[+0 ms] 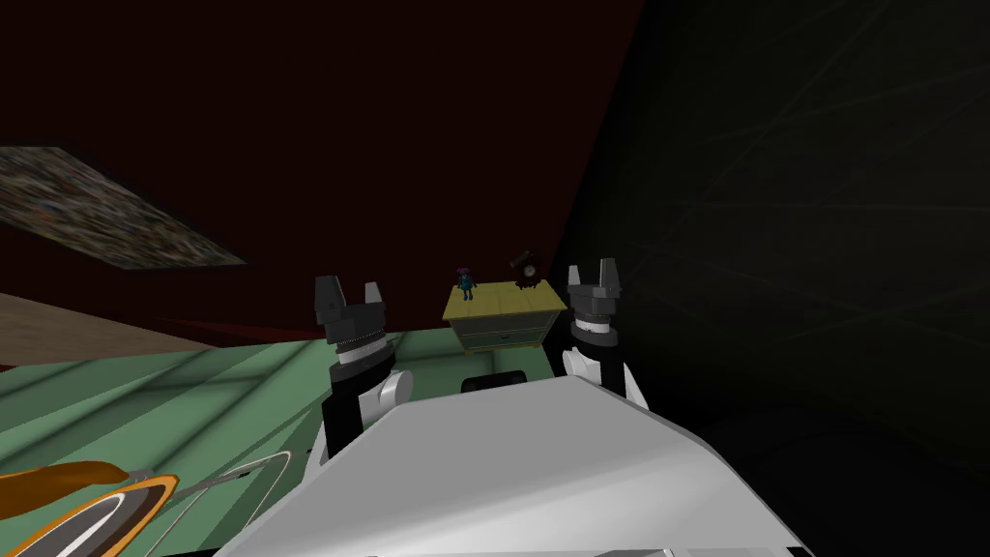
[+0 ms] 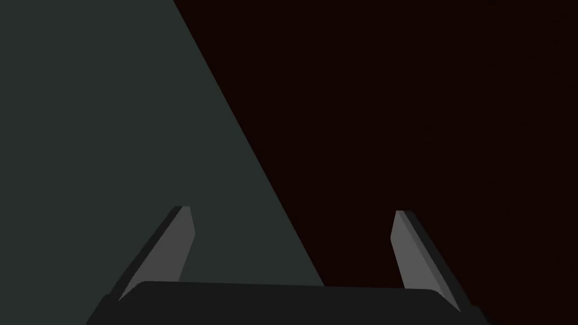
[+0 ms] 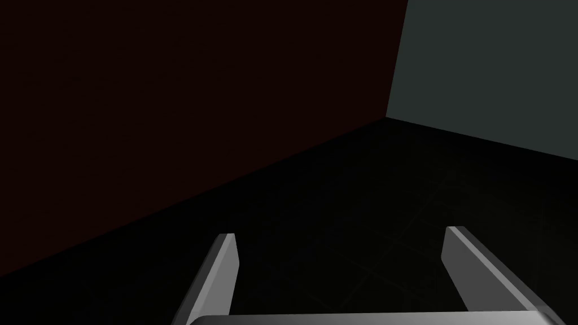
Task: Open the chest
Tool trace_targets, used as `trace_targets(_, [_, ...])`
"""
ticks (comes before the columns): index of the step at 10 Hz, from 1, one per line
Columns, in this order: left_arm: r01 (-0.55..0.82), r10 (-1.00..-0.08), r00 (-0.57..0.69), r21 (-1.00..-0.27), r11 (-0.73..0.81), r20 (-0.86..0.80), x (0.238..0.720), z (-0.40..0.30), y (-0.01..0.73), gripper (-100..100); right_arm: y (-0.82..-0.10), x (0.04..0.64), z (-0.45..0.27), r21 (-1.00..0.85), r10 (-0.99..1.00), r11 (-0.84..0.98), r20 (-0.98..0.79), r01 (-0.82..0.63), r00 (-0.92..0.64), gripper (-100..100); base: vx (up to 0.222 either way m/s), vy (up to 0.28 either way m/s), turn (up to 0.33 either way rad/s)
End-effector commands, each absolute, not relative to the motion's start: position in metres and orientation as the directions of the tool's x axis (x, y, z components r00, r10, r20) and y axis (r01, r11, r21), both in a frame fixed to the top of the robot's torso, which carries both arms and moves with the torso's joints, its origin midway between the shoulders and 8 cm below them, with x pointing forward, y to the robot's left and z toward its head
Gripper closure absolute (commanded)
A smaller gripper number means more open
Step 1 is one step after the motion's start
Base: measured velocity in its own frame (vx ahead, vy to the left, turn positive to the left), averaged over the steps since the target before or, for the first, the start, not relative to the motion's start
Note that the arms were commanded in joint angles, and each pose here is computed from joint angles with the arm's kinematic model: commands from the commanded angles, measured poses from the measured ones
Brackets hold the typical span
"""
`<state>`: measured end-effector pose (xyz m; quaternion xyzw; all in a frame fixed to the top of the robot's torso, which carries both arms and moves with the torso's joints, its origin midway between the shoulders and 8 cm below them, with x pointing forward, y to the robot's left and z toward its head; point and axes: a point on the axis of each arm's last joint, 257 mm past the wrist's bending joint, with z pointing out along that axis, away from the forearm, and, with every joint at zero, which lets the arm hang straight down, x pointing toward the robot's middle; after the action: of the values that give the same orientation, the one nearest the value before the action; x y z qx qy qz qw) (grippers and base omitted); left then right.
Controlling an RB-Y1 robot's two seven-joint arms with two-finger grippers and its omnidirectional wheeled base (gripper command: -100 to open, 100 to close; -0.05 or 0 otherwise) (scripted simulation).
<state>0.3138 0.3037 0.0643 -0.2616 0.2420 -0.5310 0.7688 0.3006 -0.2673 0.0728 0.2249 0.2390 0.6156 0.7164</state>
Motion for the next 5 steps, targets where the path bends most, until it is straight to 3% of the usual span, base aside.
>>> trace_targets(1, [0.69, -0.943, 0.319, -0.659, 0.299, -0.094, 0.3138, 0.0643, 0.3037, 0, -0.2673, 0.3006, 0.0728, 0.617, 0.99, 0.141, -0.066, -0.775, 0.128, 0, 0.0, 0.0, 0.0])
trace_targets(5, [0.69, -0.943, 0.319, -0.659, 0.299, -0.094, 0.3137, 0.0644, 0.3037, 0, -0.2673, 0.3006, 0.0729, 0.616, 0.99, 0.141, -0.066, -0.775, 0.128, 0, 0.0, 0.0, 0.0])
